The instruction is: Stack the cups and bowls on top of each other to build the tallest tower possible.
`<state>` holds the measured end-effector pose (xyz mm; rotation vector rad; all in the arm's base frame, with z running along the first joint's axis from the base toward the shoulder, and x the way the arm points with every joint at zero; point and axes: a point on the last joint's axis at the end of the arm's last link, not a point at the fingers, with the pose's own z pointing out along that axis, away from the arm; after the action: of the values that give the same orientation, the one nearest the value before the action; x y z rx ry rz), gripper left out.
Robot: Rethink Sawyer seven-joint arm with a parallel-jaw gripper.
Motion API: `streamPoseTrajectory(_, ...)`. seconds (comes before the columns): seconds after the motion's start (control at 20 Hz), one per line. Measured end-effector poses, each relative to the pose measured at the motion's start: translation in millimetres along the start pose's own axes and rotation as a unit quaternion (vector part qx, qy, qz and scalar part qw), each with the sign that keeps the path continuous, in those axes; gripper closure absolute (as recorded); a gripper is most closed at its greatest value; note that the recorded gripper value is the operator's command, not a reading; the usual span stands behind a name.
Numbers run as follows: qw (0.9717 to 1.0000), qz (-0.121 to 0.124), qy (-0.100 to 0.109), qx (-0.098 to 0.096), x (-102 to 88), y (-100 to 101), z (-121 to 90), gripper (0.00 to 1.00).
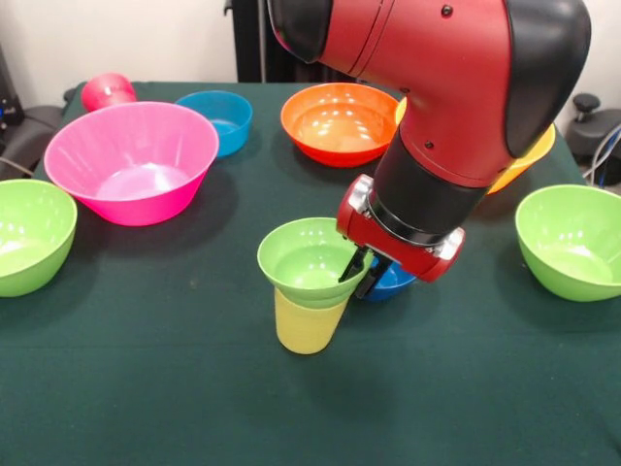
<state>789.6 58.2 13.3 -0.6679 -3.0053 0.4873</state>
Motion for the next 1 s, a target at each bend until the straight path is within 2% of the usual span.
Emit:
streamPoseTrajectory(0.2,1.0,-0.002,-0.003,0.0,-1.1,1.5,0.0,1.0)
streamPoseTrajectory(0.65,0.9996,-0.017,-0.009,0.022,1.3,-6.1,5.8,1.0)
streamPoseTrajectory(1.0,0.9995,-0.016,0.001,0.028,9.5,-15.3,8.5,1.0)
